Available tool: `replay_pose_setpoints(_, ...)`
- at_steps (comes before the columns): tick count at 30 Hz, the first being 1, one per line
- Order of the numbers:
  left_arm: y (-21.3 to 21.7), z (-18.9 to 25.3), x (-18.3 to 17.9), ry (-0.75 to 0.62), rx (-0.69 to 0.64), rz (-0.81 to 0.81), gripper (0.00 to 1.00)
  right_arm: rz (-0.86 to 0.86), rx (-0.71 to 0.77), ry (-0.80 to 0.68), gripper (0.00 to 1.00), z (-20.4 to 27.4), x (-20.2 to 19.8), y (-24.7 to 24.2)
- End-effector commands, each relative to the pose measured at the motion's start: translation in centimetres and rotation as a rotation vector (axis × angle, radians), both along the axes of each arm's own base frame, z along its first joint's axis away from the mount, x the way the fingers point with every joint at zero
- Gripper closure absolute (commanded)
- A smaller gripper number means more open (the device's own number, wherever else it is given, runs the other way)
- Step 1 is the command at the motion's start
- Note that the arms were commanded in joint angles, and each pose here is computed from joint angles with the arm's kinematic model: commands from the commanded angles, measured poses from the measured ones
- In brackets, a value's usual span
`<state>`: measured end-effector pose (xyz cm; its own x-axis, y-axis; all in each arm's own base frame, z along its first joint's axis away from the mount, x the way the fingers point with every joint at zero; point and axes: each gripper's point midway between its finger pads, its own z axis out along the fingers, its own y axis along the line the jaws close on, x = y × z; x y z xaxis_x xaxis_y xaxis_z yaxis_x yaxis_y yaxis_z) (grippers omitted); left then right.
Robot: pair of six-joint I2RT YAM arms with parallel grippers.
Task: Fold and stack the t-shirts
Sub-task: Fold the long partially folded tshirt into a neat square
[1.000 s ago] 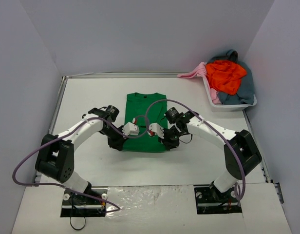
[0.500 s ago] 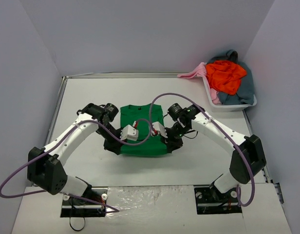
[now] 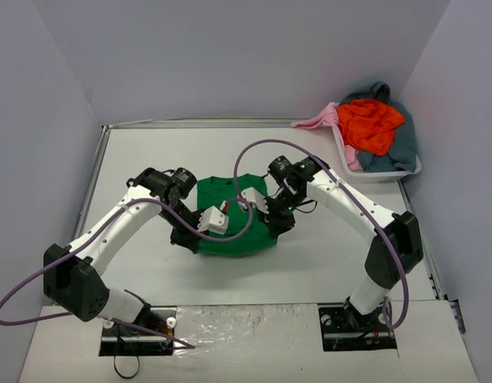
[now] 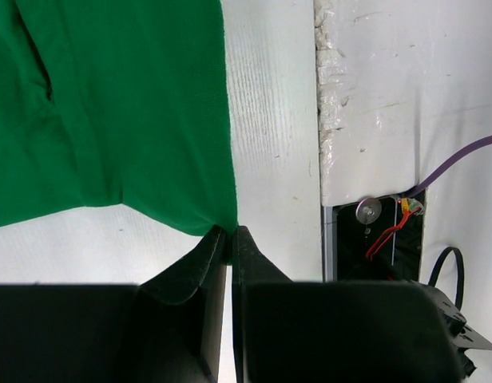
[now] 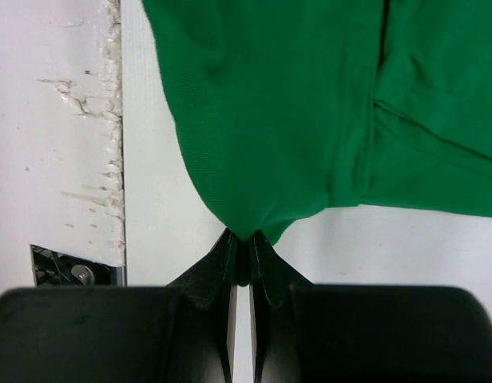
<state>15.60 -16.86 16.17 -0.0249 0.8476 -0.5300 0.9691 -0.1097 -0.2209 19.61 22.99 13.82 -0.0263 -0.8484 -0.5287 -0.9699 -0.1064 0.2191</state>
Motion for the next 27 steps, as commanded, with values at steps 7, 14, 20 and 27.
replay_pose_setpoints(7,0.9,1.9,2.4,-0.044,0.008,-0.01,0.98,0.021,-0.054,-0.013,1.0,0.4,4.1,-0.2)
replay_pose_setpoints(14,1.4,2.7,6.1,-0.058,-0.012,0.035,0.98,0.004,-0.049,-0.009,1.0,0.4,7.9,-0.7)
replay_pose_setpoints(20,1.3,2.2,9.4,-0.057,-0.017,0.041,0.98,-0.019,-0.016,-0.036,1.0,0.0,12.0,-0.6)
replay_pose_setpoints(27,1.4,0.6,13.2,0.007,-0.024,0.043,0.98,-0.035,0.016,-0.05,1.0,-2.2,17.0,0.0)
